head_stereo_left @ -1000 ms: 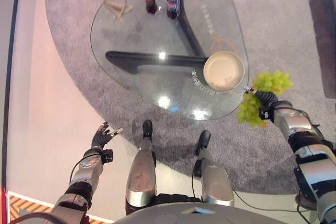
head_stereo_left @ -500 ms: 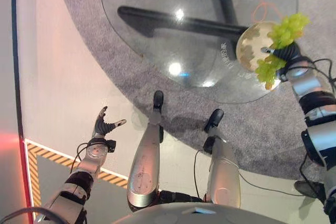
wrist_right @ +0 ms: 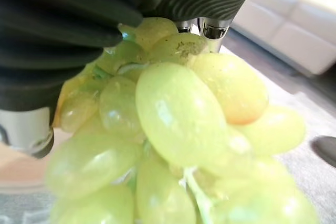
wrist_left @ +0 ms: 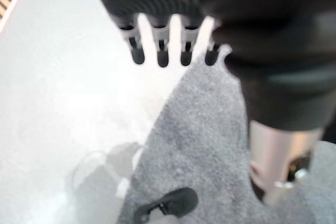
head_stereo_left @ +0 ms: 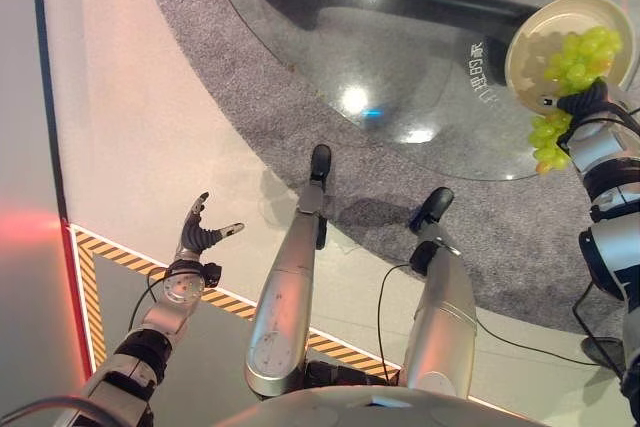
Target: Pick up fruits into the plate
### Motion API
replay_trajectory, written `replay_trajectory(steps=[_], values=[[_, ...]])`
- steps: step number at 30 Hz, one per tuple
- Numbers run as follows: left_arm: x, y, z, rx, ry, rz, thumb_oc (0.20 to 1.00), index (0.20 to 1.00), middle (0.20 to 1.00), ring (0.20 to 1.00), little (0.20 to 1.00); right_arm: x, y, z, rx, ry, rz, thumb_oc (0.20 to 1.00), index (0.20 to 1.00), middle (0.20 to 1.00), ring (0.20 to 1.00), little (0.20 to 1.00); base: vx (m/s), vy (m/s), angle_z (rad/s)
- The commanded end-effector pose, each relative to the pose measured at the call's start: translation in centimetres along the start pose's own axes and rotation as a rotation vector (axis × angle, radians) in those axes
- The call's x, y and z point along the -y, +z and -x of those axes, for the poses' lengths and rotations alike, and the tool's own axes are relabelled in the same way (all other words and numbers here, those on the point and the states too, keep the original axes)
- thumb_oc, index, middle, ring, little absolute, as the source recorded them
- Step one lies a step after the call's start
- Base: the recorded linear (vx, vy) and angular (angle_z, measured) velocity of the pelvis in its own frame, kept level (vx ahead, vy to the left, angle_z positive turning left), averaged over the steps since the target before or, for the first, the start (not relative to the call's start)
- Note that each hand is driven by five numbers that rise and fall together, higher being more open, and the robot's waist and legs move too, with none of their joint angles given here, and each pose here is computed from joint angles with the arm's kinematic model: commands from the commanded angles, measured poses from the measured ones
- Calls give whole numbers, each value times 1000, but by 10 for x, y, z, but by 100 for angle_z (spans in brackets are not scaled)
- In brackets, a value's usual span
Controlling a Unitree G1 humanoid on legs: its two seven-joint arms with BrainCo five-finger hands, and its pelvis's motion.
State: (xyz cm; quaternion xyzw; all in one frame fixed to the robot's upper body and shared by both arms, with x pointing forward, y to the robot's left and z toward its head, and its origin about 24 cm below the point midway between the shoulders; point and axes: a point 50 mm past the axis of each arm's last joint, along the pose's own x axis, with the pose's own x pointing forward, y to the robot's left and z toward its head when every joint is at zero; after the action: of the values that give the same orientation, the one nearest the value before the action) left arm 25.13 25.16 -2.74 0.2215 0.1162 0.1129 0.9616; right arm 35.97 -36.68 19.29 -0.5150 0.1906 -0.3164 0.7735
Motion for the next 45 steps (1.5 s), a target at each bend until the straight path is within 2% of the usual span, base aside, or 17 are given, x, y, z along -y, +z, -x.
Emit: replay_trajectory(steps=[1,17,24,30,34,39,42,45], values=[[10,-24,25,-67,-41,30,1000,1000,1000,1000,1000,54,-46,-8,-147,-194,53,1000,1000,1000,1000,1000,21,34,-3],[8,-39,36,-136,-50,7,1000,1000,1000,1000,1000,87,-24,-5,-4,-514,-7,1000,1000,1000,1000,1000,0,0,0],[6,-49,42,-165,-30,4,1000,1000,1000,1000,1000,92,18,8,286,-698,-72,1000,1000,1000,1000,1000,0,0,0],[3,-51,37,-180,-8,12,1000,1000,1000,1000,1000,80,39,17,441,-699,-172,1000,1000,1000,1000,1000,-85,23,-1],[3,-55,31,-216,-5,13,1000,1000,1000,1000,1000,31,42,27,555,-523,-210,1000,1000,1000,1000,1000,-31,16,-1],[-1,-57,24,-266,-1,-19,1000,1000,1000,1000,1000,-20,32,43,586,-320,-324,1000,1000,1000,1000,1000,-1,-5,-1],[2,-64,26,-305,-32,-85,1000,1000,1000,1000,1000,-71,13,63,552,-129,-356,1000,1000,1000,1000,1000,58,-18,-8],[10,-87,46,-417,-109,-136,1000,1000,1000,1000,1000,-143,-30,106,458,155,-392,1000,1000,1000,1000,1000,160,-24,-19]])
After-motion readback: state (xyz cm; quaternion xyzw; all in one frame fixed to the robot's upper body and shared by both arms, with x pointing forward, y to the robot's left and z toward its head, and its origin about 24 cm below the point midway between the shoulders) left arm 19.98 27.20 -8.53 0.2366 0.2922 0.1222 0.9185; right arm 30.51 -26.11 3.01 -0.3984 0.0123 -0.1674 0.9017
